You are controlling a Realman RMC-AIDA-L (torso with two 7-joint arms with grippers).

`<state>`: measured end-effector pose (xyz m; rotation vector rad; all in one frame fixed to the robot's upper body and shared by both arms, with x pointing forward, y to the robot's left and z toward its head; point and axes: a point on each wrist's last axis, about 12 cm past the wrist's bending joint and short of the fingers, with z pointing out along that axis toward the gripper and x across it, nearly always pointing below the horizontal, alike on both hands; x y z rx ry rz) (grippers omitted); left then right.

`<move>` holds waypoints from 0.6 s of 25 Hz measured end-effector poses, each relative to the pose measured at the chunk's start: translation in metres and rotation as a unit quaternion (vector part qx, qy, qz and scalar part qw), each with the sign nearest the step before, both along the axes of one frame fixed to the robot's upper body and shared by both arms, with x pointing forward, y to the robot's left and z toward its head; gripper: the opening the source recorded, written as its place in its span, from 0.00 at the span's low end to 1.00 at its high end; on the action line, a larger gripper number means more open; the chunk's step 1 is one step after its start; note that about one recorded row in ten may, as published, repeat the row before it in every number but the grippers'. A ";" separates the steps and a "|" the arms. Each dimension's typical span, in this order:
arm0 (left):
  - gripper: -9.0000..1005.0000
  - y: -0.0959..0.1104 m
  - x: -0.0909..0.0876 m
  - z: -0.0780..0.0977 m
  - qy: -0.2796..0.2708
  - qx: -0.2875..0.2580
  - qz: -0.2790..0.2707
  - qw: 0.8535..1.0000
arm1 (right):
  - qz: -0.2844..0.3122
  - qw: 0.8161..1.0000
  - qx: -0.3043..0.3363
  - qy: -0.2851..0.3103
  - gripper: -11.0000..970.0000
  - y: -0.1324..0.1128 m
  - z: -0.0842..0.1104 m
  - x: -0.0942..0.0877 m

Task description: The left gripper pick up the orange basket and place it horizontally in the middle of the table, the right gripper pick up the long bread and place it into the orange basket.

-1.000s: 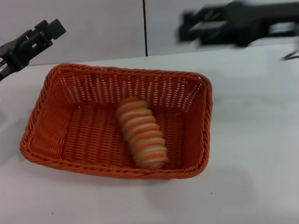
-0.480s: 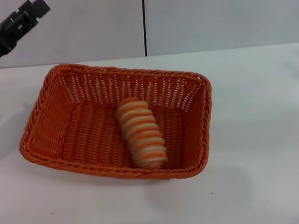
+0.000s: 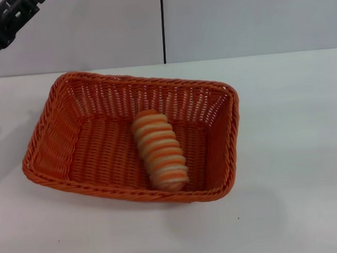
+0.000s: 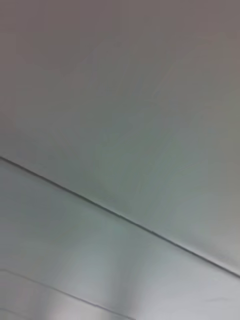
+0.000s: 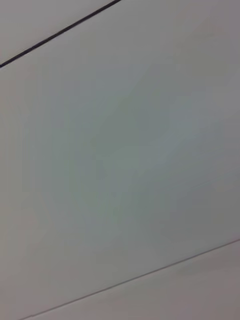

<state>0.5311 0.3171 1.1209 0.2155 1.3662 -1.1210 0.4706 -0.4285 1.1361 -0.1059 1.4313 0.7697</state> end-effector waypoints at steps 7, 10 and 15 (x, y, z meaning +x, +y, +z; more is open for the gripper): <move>0.82 -0.003 0.002 0.000 -0.011 0.006 0.000 1.000 | -0.001 1.000 0.001 0.001 0.63 -0.001 -0.001 -0.003; 0.82 -0.003 0.002 0.002 -0.015 0.004 -0.001 1.000 | -0.002 1.000 0.003 0.003 0.63 0.000 -0.003 -0.005; 0.82 -0.003 0.001 0.003 -0.028 0.006 -0.001 1.000 | -0.003 1.000 0.003 0.006 0.63 0.000 -0.005 -0.007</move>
